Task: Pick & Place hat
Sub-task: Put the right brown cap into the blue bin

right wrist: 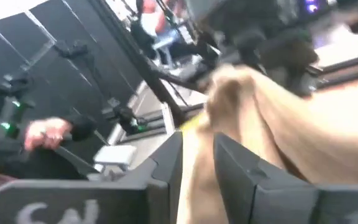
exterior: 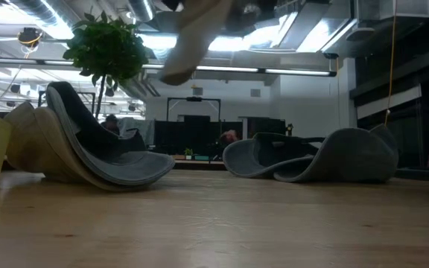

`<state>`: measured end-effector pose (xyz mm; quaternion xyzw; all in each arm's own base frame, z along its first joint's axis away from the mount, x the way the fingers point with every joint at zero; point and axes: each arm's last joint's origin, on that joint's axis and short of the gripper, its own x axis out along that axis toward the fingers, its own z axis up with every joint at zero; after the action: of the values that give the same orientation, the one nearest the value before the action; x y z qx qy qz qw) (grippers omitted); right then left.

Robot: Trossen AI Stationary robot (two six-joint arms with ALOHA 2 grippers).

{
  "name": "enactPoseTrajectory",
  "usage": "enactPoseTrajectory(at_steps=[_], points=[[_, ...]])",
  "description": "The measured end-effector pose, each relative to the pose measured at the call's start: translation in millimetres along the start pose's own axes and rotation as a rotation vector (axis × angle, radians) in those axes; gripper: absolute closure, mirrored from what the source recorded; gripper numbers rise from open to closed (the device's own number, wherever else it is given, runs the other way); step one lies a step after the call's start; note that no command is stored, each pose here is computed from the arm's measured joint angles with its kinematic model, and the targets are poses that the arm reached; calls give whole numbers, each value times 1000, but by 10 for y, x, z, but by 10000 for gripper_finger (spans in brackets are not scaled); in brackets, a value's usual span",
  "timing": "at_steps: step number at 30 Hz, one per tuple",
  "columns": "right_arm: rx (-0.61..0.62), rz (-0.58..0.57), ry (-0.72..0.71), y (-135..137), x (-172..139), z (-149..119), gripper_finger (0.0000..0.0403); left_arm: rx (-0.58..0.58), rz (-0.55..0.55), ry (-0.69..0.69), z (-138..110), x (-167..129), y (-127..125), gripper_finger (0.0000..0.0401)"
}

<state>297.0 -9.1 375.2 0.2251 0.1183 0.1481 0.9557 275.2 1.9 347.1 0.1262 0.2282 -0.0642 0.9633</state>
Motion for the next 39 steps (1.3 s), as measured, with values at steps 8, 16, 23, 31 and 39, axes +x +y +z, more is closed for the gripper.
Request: enactPoseTrajectory(at_steps=[8, 16, 23, 31, 39], points=[[-148, -232, 87, 48, -194, -101, 288, 11, -91, 113, -110, -247, -70, 396], [-253, -229, 209, 88, -188, -228, 286, 31, -133, 120, -109, -302, -142, 395], [-263, -215, 247, 181, -168, -298, 286, 3, -81, 119, -85, -264, -168, 394], [-300, -222, 364, 190, -190, -414, 286, -120, -38, 127, -58, -235, -249, 394], [-342, -220, 399, 181, -201, -440, 285, -229, -34, 105, 5, -106, -430, 393]])
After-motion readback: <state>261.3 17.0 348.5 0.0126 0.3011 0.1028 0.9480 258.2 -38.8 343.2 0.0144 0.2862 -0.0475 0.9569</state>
